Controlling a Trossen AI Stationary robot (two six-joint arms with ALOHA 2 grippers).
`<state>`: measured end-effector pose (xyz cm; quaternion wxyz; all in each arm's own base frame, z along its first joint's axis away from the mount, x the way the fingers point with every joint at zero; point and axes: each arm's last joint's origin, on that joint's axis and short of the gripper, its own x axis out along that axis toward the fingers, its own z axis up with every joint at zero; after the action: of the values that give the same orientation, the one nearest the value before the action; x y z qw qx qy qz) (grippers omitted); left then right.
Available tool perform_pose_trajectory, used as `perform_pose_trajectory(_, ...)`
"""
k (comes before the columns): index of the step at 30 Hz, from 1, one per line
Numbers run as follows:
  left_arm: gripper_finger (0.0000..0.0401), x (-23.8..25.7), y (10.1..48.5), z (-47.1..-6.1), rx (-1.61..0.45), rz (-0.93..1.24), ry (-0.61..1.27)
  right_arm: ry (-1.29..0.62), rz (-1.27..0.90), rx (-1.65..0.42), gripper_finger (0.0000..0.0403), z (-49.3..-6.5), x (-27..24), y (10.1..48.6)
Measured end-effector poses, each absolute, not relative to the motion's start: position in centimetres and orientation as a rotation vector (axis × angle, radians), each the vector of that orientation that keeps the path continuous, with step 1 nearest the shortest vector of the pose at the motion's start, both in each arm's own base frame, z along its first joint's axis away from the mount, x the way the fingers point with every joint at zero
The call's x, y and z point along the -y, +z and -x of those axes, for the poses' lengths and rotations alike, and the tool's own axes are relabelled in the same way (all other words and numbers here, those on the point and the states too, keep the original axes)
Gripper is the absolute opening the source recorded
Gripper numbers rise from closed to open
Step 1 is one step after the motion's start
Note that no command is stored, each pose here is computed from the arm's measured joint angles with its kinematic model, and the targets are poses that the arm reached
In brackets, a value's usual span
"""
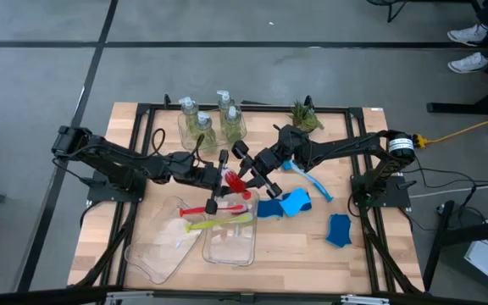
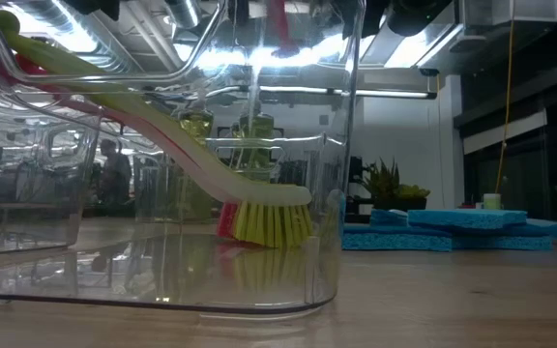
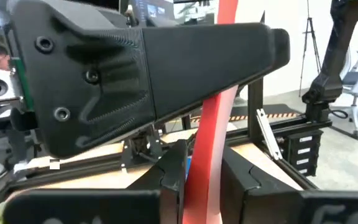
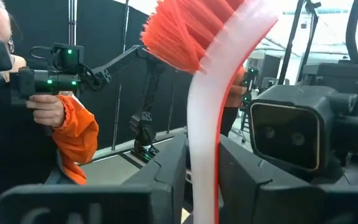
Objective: Pick & Place Kitchen Sink Supplies
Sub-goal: Put the orange dish brush into the right transparent bin
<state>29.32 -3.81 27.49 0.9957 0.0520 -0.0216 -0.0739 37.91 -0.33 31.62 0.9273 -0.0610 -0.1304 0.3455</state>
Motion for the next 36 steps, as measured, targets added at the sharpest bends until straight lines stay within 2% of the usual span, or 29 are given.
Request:
perform_pose_trajectory(7, 0.0048, 3.6, 27.0, -29.3, -0.017, -0.095, -0.082, 0.7, 0.117, 0.263, 0.0086, -37.9, 0.3, 31.6)
perform_pose_trajectory(14, 0.0048, 3.7, 28.2, -28.1, -0.178, -0.101, 0.027, 0.658, 0.02, 0.12, 0.0084, -37.6, 1.2, 31.4)
perform_pose_trajectory(18, 0.0048, 4.3, 29.0, -27.7, -0.309, -0.116, 0.095, 0.592, -0.045, -0.012, 0.0123, -36.6, 1.9, 31.6)
perform_pose_trajectory(24, 0.0048, 4.9, 31.0, -26.9, -0.468, -0.152, 0.163, 0.513, -0.113, -0.209, 0.0225, -34.2, 2.2, 32.0)
perform_pose_trajectory(28, 0.0048, 5.5, 32.7, -26.2, -0.538, -0.126, 0.19, 0.472, -0.162, -0.355, 0.0275, -32.7, 2.0, 31.8)
perform_pose_trajectory(31, 0.0048, 6.1, 33.8, -25.6, -0.59, -0.067, 0.154, 0.412, -0.186, -0.483, 0.0292, -32.0, 1.8, 30.9)
perform_pose_trajectory(36, 0.0048, 7.2, 35.6, -24.3, -0.692, 0.057, 0.132, 0.359, -0.256, -0.688, 0.0291, -30.9, 1.7, 29.3)
